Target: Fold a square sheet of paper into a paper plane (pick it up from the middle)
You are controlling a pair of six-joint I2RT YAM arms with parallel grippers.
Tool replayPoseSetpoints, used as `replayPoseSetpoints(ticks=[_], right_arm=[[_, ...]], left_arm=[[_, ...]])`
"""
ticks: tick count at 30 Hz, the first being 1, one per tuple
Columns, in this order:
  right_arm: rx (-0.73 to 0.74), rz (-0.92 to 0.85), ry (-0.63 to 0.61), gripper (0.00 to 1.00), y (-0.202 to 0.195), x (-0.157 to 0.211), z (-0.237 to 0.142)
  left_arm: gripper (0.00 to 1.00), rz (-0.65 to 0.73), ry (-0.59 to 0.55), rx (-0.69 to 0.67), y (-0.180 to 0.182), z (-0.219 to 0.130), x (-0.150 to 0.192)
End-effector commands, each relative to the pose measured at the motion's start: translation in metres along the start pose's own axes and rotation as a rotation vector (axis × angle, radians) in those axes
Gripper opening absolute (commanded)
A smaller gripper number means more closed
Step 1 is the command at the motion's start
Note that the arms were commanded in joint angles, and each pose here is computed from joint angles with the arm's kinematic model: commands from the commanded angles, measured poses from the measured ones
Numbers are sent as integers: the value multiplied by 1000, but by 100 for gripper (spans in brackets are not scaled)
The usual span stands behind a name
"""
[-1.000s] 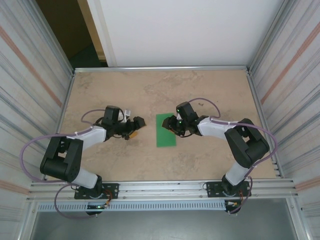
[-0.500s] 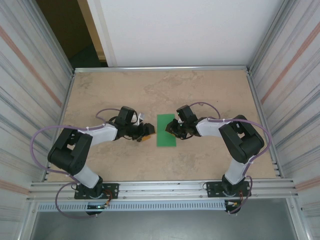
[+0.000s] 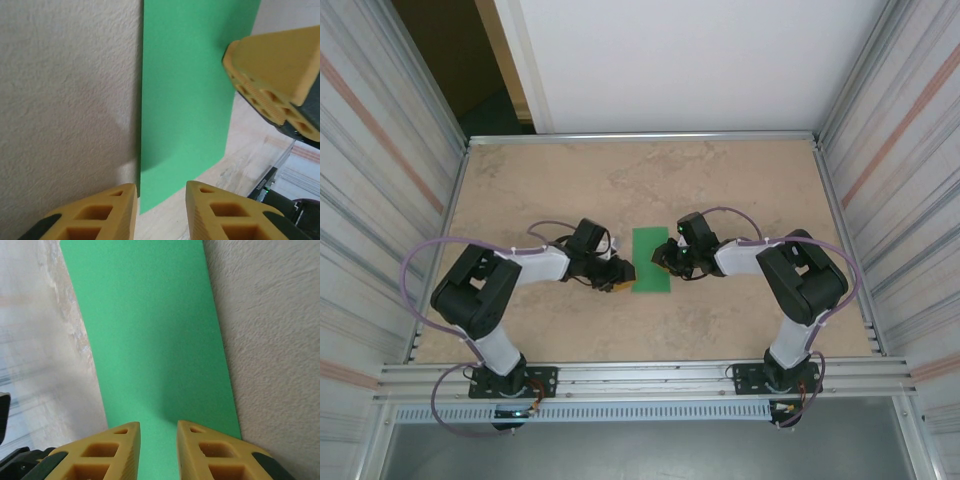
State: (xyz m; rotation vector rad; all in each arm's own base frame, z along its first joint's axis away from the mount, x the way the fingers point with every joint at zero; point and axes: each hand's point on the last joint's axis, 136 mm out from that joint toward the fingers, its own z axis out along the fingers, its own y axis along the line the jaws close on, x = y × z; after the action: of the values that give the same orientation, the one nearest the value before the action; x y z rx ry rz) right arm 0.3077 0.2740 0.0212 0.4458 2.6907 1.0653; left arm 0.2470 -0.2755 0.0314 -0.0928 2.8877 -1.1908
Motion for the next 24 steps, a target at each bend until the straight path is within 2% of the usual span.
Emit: replayPoseSetpoints(ticks=[1, 16, 24], right_arm=[[116, 71, 50, 25, -45, 16, 9], [89, 99, 68, 26, -50, 18, 12], [90, 100, 63, 26, -51, 18, 10]], left_arm=[[33, 5, 5, -60, 8, 4, -1], [37, 44, 23, 23, -18, 9, -10], [36, 39, -28, 25, -21, 4, -35]])
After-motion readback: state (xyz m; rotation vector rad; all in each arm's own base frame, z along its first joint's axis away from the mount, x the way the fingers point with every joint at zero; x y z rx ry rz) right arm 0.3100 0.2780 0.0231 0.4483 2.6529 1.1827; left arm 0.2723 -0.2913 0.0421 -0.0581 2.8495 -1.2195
